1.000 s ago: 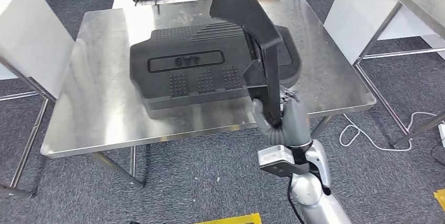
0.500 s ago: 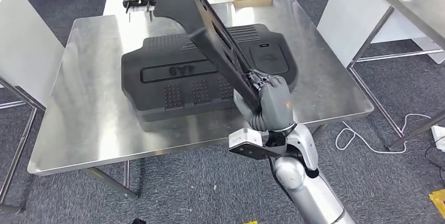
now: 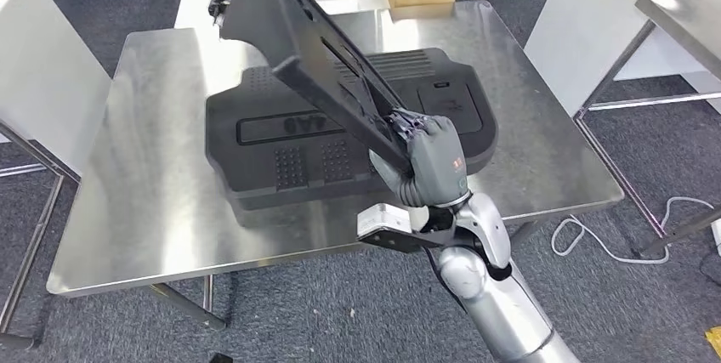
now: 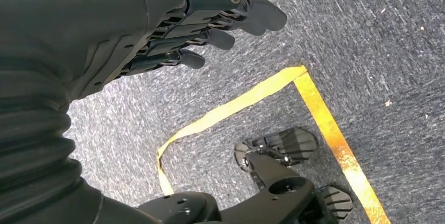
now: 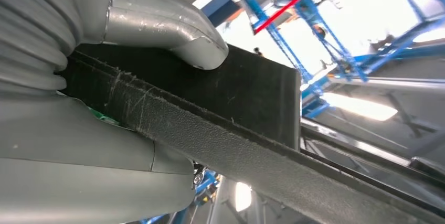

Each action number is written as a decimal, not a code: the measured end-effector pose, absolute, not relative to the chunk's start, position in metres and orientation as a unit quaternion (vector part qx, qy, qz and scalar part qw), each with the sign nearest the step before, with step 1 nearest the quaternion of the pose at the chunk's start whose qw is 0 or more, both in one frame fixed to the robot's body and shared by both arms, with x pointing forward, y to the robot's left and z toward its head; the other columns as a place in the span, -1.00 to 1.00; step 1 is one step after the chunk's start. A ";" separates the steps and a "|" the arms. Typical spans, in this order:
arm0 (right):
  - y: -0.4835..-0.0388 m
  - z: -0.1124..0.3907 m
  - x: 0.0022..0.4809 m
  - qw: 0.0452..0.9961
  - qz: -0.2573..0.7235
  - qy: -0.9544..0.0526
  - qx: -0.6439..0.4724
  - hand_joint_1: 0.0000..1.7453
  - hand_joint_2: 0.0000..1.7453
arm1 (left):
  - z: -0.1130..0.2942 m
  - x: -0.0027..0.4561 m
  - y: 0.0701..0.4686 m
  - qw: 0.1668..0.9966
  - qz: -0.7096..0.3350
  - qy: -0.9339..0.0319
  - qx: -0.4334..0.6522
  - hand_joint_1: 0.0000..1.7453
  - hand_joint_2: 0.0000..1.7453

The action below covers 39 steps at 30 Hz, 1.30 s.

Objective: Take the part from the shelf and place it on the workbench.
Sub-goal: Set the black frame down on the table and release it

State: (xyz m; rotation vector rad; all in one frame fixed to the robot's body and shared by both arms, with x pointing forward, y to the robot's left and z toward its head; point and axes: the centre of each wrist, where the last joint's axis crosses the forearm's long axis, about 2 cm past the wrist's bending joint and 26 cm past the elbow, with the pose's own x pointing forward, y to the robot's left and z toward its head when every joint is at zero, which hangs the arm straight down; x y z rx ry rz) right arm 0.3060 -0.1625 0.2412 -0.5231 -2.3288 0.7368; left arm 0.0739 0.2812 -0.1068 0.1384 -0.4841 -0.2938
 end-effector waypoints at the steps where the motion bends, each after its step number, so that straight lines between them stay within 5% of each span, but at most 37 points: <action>1: -0.162 0.242 0.307 0.313 0.286 -0.881 -0.209 1.00 1.00 | -0.107 0.075 0.281 0.958 -0.146 -0.239 0.068 -1.00 1.00; 23: -0.113 0.222 0.370 0.167 0.544 -0.710 -0.416 1.00 1.00 | -0.102 0.098 0.269 0.948 -0.183 -0.251 0.070 -1.00 1.00; 39: -0.164 0.169 0.418 0.252 0.622 -0.571 -0.474 1.00 1.00 | -0.102 0.097 0.267 0.946 -0.193 -0.248 0.079 -1.00 1.00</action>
